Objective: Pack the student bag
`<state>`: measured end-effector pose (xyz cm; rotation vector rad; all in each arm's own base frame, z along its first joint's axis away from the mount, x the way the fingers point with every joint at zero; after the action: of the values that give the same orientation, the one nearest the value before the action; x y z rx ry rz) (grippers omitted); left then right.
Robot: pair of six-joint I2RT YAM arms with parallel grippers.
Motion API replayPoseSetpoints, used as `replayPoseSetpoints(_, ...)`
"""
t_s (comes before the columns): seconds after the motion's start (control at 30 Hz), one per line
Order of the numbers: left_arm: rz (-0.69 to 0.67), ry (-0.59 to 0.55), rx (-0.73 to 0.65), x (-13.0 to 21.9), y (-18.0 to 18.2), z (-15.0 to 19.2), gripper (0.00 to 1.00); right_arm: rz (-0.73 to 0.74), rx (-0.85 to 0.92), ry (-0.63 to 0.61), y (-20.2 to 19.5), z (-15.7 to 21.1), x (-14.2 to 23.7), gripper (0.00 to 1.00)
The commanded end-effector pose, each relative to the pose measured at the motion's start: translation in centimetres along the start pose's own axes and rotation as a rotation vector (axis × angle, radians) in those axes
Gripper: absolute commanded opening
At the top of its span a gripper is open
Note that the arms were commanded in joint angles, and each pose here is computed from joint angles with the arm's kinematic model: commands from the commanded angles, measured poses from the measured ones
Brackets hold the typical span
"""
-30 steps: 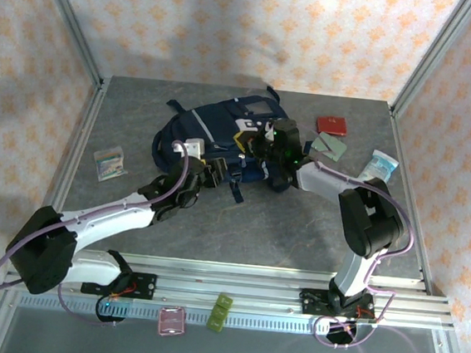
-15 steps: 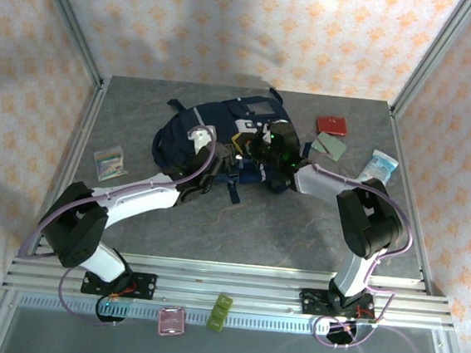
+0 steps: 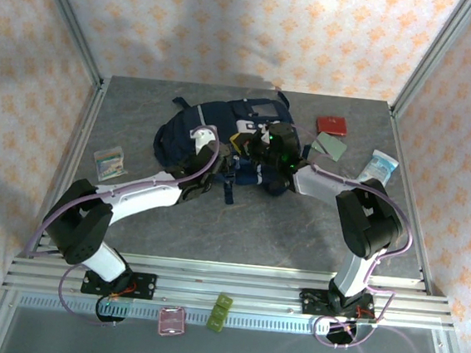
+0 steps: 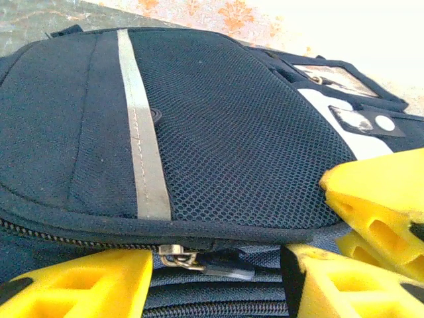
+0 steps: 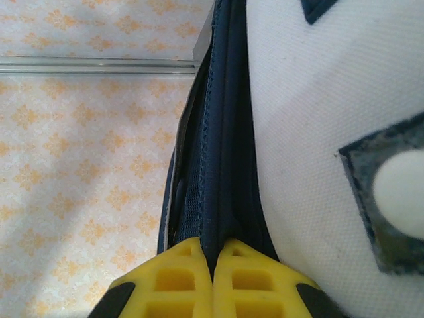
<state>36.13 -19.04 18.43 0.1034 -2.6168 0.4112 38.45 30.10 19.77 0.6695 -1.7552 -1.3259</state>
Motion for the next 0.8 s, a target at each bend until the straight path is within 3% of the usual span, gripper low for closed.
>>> replayPoseSetpoints(0.0,-0.034,0.013,-0.036,-1.9,0.5,-0.2,0.58,-0.369,0.176,0.035,11.2,1.5,3.5,0.0)
replayPoseSetpoints(0.03,-0.027,0.014,-0.038,-2.1,0.1,-0.3,0.53,-0.366,0.177,0.042,11.1,1.7,3.4,0.0)
replayPoseSetpoints(0.17,-0.048,0.028,-0.04,-2.9,0.2,-0.4,0.13,-0.358,0.175,0.053,10.6,2.0,3.3,0.0)
replayPoseSetpoints(0.23,-0.05,0.054,-0.03,-3.1,0.9,-0.2,0.02,-0.355,0.183,0.055,10.7,2.1,3.3,0.0)
replayPoseSetpoints(0.5,-0.011,0.141,-0.008,-0.7,4.5,-0.4,0.0,-0.253,0.22,0.042,8.6,1.4,3.0,0.0)
replayPoseSetpoints(0.77,-0.101,0.236,-0.119,0.7,8.9,-1.2,0.0,-0.098,0.248,0.053,4.5,1.7,2.7,0.0)
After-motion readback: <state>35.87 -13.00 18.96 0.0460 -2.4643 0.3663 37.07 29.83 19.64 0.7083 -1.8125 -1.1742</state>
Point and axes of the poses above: each hand's point on the last joint's axis, 136 mm out from that joint toward the fingers, its own x axis back along the fingers, its own y axis along the line the jaws close on, z = x × y, the point moved 4 cm from there along x, back along the fingers, and after that the axes turned 2 degrees about x, right-handed, at the moved point
